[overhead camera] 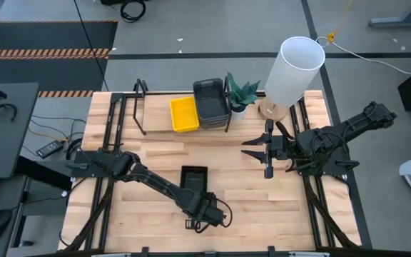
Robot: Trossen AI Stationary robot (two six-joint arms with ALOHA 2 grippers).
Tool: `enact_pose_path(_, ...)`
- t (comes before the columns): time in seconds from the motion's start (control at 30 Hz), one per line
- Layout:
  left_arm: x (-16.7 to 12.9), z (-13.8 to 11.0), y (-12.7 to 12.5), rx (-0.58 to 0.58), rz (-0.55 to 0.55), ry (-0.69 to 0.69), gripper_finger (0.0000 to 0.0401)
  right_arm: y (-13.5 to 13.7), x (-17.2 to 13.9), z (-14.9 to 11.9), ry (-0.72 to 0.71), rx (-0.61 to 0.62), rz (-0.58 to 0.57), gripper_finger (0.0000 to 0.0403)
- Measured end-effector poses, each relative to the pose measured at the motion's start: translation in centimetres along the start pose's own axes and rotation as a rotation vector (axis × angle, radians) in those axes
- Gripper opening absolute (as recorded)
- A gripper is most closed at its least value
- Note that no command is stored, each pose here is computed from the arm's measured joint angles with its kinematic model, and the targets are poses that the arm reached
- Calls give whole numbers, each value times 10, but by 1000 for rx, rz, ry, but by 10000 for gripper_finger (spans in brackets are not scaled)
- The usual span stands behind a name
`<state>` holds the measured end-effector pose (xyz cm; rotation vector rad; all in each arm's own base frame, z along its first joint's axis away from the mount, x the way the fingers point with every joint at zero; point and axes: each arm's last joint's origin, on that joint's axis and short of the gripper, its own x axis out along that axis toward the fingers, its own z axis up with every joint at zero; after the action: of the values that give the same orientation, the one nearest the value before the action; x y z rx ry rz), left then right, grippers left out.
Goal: Stack baskets on shelf by color
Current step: Put the stacked black bins on the shelf
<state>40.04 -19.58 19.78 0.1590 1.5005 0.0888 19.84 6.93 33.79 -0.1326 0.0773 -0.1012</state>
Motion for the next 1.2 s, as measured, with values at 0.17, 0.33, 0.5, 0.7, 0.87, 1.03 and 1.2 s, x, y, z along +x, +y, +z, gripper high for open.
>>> enact_pose_path(0.17,-30,-14,15,-3,85,6,21,1,0,0,3,6,3,108)
enact_pose_path(0.33,-52,-26,30,-31,140,15,21,1,0,-1,12,1,4,108)
enact_pose_path(0.5,-68,-36,46,-28,167,21,21,1,0,-2,15,3,4,108)
enact_pose_path(0.7,-81,-78,86,-119,226,39,21,1,0,-2,18,5,5,108)
enact_pose_path(0.87,-75,-127,111,-202,202,-24,21,1,0,-2,20,2,5,108)
enact_pose_path(1.03,-60,-157,130,-209,180,-64,21,-1,1,-1,14,6,-5,108)
enact_pose_path(1.2,-43,-166,148,-172,189,-41,21,-3,2,-2,13,7,-17,108)
